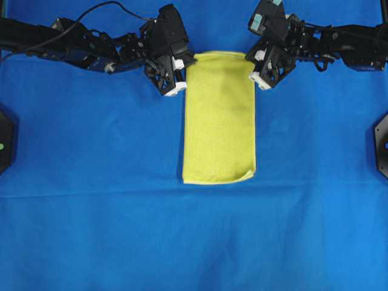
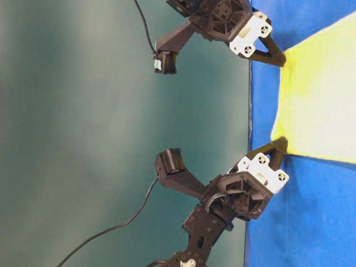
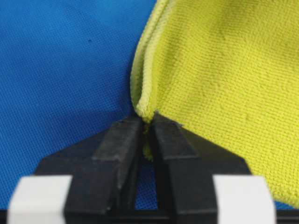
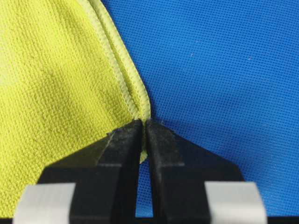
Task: Fold the yellow towel.
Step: 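Grasp the top corners of the strip with both grippers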
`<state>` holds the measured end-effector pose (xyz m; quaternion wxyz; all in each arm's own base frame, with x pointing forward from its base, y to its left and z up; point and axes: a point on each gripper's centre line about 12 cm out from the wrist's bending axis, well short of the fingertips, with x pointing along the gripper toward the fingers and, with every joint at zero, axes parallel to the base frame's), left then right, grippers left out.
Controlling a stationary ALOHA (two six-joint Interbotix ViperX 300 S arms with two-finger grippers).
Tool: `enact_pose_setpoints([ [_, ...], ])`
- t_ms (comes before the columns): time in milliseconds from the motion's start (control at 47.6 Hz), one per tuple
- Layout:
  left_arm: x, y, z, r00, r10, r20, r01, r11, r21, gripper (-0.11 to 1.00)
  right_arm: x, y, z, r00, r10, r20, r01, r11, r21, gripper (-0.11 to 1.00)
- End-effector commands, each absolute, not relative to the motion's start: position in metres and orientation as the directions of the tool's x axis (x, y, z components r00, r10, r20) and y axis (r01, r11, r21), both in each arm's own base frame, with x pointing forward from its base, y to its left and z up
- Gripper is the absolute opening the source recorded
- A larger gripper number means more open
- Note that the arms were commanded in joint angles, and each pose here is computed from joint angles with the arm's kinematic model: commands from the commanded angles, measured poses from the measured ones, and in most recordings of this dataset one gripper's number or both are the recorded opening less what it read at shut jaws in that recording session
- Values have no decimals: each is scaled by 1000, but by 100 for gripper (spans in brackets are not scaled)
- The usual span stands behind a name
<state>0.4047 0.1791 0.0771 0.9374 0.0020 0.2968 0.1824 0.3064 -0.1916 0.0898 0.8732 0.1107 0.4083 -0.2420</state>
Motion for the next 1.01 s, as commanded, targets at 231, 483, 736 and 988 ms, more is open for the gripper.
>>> enact_pose_setpoints([
  [231, 412, 181, 105, 792, 357, -496, -344, 931, 122, 4, 308, -195, 111, 581, -359, -731, 519, 855, -8, 5],
  [483, 412, 182, 137, 823, 371, -430, -352, 927, 127, 4, 304, -195, 136, 599, -387, -701, 527, 850, -20, 5],
  [736, 410, 173, 135, 823, 356, -443, -336, 933, 125, 4, 304, -191, 138, 605, -384, -698, 524, 851, -13, 5],
  [988, 405, 139, 146, 849, 299, -436, -270, 954, 128, 4, 309, -156, 156, 648, -342, -680, 466, 885, 0, 5],
])
